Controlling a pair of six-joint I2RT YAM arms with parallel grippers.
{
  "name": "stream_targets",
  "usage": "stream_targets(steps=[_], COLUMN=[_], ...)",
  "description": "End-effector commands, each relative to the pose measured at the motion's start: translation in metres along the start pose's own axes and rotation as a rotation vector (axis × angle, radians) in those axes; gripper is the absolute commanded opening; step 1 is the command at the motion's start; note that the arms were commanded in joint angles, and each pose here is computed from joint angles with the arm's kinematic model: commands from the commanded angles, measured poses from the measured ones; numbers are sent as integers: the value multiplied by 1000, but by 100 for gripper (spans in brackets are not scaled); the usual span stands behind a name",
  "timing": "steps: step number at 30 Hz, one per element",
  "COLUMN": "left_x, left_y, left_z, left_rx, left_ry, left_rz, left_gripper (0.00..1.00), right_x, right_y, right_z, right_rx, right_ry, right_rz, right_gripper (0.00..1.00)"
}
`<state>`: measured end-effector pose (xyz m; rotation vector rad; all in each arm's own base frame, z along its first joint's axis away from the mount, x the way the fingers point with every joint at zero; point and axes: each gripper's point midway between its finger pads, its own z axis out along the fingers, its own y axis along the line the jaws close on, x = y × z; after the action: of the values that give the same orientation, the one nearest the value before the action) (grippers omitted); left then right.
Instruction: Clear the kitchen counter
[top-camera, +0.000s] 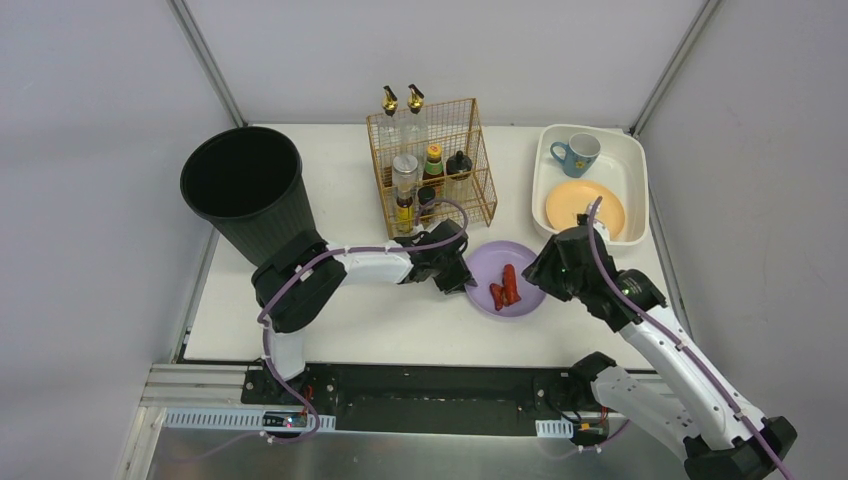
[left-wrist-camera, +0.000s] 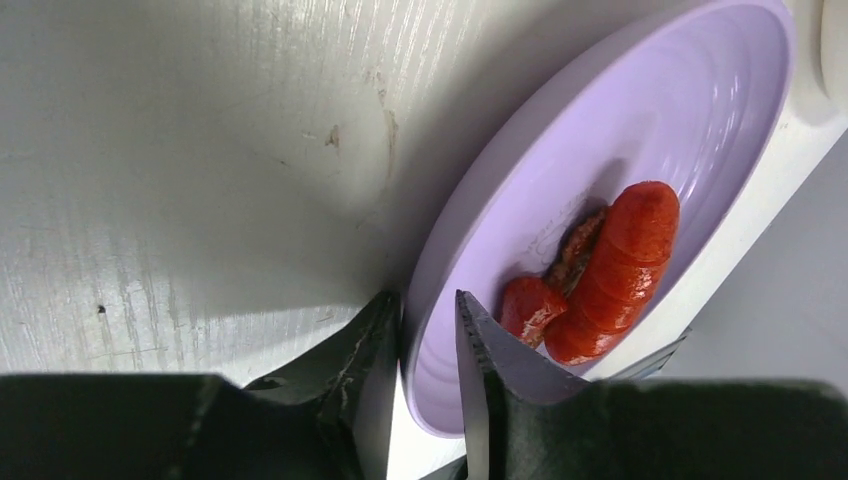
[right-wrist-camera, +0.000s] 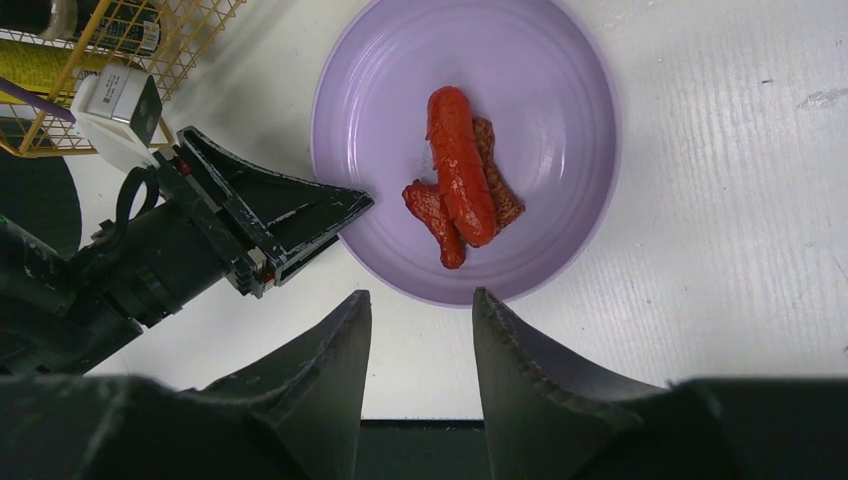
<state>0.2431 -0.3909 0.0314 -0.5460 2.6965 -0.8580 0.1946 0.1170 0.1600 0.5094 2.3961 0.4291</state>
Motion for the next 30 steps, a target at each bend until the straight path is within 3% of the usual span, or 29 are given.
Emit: stream_targets(steps=[1,7,18,30], left_x=[4,9,23,30], left_y=[10,7,-17,-61], left_z=[9,7,-27,-107], left_rx=[-52,-43,45,129], left_ry=[-17,-13,8,19], left_rz=[8,16,57,206], left_gripper=[25,0,0,0], right_x=[2,2,-13,-48], right_y=[-3,-5,-3,6], right_z=[-4,-7,-26,-65], right_rx=[-9,-15,-18,-18], right_ry=[3,-1,-49,-146], right_rz=[-9,-5,-15,-49], right_gripper=[45,45,45,43])
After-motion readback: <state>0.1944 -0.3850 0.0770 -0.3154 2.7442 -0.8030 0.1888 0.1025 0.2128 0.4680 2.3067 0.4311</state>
